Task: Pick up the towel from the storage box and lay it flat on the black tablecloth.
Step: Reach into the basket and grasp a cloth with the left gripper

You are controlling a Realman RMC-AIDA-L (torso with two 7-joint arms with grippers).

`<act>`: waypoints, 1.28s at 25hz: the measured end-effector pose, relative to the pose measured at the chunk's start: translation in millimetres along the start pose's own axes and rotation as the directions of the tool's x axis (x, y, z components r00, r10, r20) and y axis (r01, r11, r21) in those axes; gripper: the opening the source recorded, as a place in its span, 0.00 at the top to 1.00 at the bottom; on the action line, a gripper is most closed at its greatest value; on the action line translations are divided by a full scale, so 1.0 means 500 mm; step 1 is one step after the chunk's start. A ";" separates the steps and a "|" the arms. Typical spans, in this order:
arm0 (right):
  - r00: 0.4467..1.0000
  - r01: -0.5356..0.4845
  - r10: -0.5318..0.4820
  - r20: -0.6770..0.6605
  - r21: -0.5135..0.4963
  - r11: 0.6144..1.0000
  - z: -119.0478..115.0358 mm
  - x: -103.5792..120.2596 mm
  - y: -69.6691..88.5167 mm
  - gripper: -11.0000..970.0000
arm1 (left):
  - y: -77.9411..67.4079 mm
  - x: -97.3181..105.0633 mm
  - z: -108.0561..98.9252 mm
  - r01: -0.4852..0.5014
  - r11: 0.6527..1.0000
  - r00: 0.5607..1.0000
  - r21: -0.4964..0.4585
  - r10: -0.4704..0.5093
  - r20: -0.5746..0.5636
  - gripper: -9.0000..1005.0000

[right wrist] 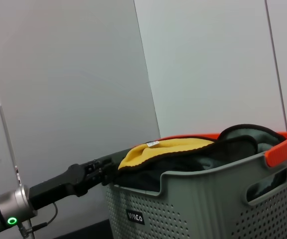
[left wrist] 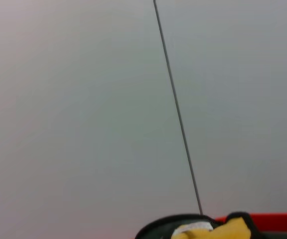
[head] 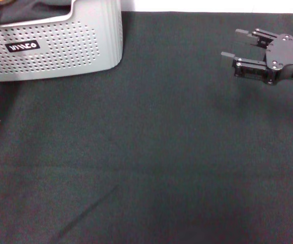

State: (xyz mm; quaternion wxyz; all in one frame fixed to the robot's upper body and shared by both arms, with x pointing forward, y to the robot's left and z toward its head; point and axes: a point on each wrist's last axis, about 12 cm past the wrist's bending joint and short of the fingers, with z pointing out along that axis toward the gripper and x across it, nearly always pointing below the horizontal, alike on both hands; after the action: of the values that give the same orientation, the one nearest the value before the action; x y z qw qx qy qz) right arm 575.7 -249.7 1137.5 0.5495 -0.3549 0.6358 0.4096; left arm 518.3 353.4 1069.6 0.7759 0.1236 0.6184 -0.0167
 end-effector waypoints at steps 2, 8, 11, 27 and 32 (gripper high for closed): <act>1.000 0.000 0.000 0.000 0.000 1.000 0.000 0.000 0.000 0.18 | 0.000 -0.002 -0.003 0.000 1.000 1.000 0.001 0.000 0.012 0.65; 1.000 0.002 -0.002 0.000 0.001 1.000 0.002 -0.001 -0.001 0.18 | -0.007 0.006 0.002 -0.028 1.000 1.000 0.002 0.028 -0.004 0.62; 1.000 0.001 -0.001 0.000 0.001 1.000 0.002 -0.001 -0.001 0.18 | -0.012 0.009 0.010 -0.048 0.999 0.999 0.007 0.048 -0.013 0.61; 1.000 -0.001 0.001 -0.001 0.005 1.000 0.001 0.000 -0.002 0.18 | 0.000 0.012 0.031 -0.048 0.997 0.998 -0.053 0.046 -0.036 0.59; 1.000 0.005 -0.005 -0.003 0.006 1.000 0.004 -0.004 -0.005 0.18 | 0.003 0.014 0.019 -0.039 0.997 0.999 -0.068 0.037 -0.034 0.59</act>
State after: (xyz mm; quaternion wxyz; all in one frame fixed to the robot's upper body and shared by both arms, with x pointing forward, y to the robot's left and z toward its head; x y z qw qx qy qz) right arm 579.0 -249.0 1139.1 0.5509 -0.3556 0.6367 0.4058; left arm 529.3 353.5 1064.9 0.7694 0.1091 0.6290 0.0214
